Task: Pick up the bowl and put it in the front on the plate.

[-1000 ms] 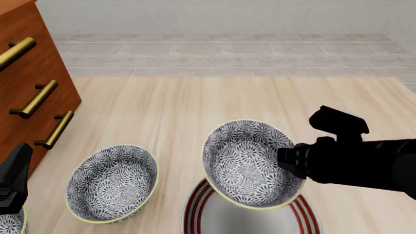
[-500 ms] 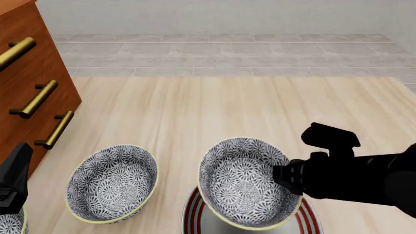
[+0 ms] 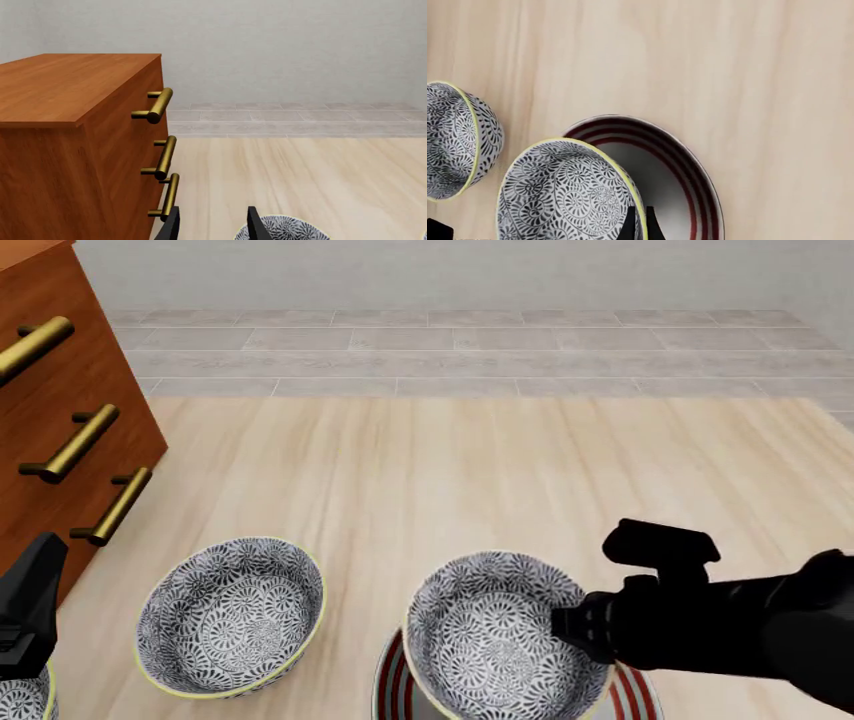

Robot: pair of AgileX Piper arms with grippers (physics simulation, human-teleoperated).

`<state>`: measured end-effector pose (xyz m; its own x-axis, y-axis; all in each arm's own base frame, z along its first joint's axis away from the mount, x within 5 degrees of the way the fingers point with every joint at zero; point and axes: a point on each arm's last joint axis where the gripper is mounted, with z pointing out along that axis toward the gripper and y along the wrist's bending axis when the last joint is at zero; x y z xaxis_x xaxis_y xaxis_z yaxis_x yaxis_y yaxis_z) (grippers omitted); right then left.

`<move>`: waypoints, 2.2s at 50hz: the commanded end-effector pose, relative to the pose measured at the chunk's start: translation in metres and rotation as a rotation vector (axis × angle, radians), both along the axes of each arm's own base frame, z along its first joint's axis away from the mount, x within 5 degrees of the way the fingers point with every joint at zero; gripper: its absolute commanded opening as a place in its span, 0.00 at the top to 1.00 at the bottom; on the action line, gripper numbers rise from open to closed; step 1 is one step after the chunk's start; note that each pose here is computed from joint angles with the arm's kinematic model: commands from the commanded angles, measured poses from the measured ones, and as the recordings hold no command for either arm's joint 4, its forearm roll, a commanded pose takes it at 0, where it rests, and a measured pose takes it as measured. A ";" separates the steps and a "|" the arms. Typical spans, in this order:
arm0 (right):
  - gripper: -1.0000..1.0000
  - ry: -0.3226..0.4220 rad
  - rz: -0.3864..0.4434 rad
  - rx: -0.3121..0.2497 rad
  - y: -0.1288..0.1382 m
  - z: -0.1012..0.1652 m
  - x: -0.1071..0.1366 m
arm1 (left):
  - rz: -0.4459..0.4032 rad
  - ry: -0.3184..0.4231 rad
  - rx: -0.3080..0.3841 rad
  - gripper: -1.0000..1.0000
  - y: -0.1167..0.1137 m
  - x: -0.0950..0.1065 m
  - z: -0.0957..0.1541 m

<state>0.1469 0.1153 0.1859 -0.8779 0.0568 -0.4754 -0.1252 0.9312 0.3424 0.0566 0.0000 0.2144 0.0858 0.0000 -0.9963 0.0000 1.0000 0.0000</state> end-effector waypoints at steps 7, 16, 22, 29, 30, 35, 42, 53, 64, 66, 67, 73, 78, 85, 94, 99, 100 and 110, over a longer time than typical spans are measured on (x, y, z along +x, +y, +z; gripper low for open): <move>1.00 0.017 0.011 -0.022 0.000 -0.007 0.001 | 0.000 0.000 0.000 0.00 0.000 0.000 0.000; 1.00 0.019 0.013 -0.029 0.000 -0.008 0.003 | 0.000 0.000 0.000 0.00 0.000 0.000 0.000; 1.00 0.023 0.012 -0.032 0.000 -0.011 0.002 | 0.000 0.000 0.000 0.00 0.000 0.000 0.000; 1.00 0.024 0.011 -0.036 -0.001 -0.012 0.003 | 0.000 0.000 0.000 0.00 0.000 0.000 0.000; 1.00 0.024 0.011 -0.036 -0.001 -0.012 0.003 | 0.000 0.000 0.000 0.00 0.000 0.000 0.000; 1.00 0.024 0.011 -0.038 -0.002 -0.013 0.003 | 0.000 0.000 0.000 0.00 0.000 0.000 0.000; 1.00 0.024 0.002 -0.041 -0.004 -0.015 0.003 | 0.000 0.000 0.000 0.00 0.000 0.000 0.000; 1.00 0.026 0.001 -0.038 -0.003 -0.016 0.003 | 0.000 0.000 0.000 0.00 0.000 0.000 0.000; 0.00 0.022 0.003 -0.038 -0.003 -0.014 0.003 | 0.000 0.000 0.000 0.00 0.000 0.000 0.000; 0.00 0.021 0.005 -0.039 -0.003 -0.013 0.004 | 0.000 0.000 0.000 0.00 0.000 0.000 0.000; 0.00 0.021 0.005 -0.039 -0.003 -0.013 0.004 | 0.000 0.000 0.000 0.00 0.000 0.000 0.000; 0.00 0.015 0.007 -0.039 -0.004 -0.011 0.004 | 0.000 0.000 0.000 0.00 0.000 0.000 0.000; 0.00 0.009 0.010 -0.040 -0.005 -0.007 0.003 | 0.000 0.000 0.000 0.00 0.000 0.000 0.000; 0.00 0.001 0.013 -0.042 -0.006 -0.001 0.004 | 0.000 0.000 0.000 0.00 0.000 0.000 0.000; 0.00 -0.016 0.016 -0.054 -0.008 0.009 0.010 | 0.000 0.000 0.000 0.00 0.000 0.000 0.000; 0.00 -0.031 0.023 -0.058 -0.007 0.018 0.013 | 0.000 0.000 0.000 0.00 0.000 0.000 0.000; 0.00 -0.039 0.028 -0.059 -0.007 0.021 0.014 | 0.000 0.000 0.000 0.00 0.000 0.000 0.000; 0.00 -0.068 0.038 -0.054 -0.008 0.038 0.015 | 0.000 0.000 0.000 0.00 0.000 0.000 0.000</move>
